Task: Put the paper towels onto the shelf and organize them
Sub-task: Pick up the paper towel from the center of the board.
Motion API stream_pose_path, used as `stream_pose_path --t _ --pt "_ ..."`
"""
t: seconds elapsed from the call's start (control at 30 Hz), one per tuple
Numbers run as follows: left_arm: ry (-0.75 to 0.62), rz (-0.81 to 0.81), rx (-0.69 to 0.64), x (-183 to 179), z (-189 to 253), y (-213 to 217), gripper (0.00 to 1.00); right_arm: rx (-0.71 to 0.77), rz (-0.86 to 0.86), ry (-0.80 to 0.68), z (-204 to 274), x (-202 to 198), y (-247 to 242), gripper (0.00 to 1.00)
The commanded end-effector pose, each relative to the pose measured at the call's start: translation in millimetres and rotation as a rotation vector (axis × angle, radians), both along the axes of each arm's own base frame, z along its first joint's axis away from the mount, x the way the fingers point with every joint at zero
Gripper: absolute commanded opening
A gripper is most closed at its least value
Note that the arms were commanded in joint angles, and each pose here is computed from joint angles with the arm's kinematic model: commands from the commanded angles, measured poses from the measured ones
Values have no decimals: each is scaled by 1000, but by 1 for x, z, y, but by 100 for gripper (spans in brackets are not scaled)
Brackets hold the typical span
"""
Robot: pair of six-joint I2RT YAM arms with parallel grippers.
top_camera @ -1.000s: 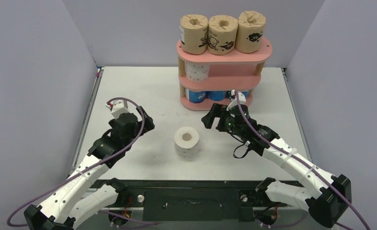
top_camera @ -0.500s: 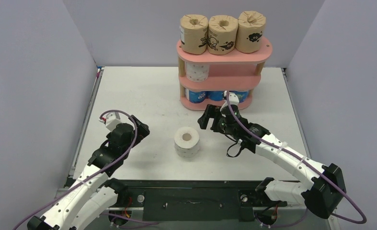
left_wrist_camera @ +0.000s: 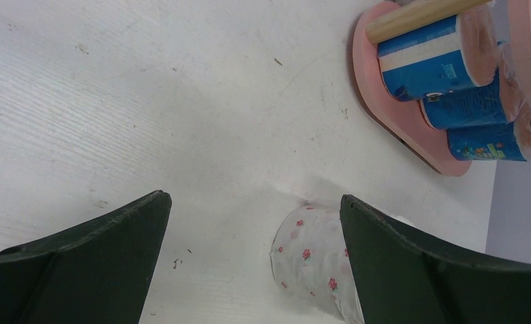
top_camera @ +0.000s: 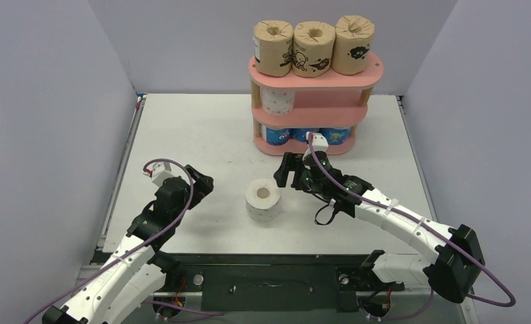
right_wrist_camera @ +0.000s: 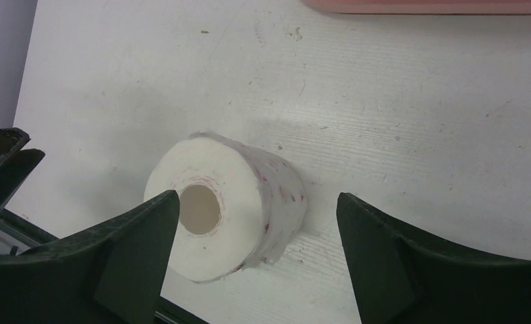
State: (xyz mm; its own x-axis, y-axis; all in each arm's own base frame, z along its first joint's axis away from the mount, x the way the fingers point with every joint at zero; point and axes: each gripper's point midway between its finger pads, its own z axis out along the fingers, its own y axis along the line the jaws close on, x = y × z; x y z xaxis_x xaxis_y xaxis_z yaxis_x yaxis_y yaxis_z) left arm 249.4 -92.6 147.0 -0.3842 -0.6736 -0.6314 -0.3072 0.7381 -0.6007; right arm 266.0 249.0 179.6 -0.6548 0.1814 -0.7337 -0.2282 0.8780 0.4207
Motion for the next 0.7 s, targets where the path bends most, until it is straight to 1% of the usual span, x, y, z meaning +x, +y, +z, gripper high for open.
stream_pose_path --t 0.0,0.2,0.4,0.67 --pt "-68 -47 -44 6 15 -11 96 4 29 -55 17 6 17 82" --pt "-86 -83 -66 4 13 -17 96 -78 97 30 -15 -3 34 81" --pt "-68 -108 -69 1 6 -21 96 -102 117 64 -28 -5 42 81" --pt "-46 -121 -66 -2 0 -22 96 -116 126 93 -40 -4 47 78"
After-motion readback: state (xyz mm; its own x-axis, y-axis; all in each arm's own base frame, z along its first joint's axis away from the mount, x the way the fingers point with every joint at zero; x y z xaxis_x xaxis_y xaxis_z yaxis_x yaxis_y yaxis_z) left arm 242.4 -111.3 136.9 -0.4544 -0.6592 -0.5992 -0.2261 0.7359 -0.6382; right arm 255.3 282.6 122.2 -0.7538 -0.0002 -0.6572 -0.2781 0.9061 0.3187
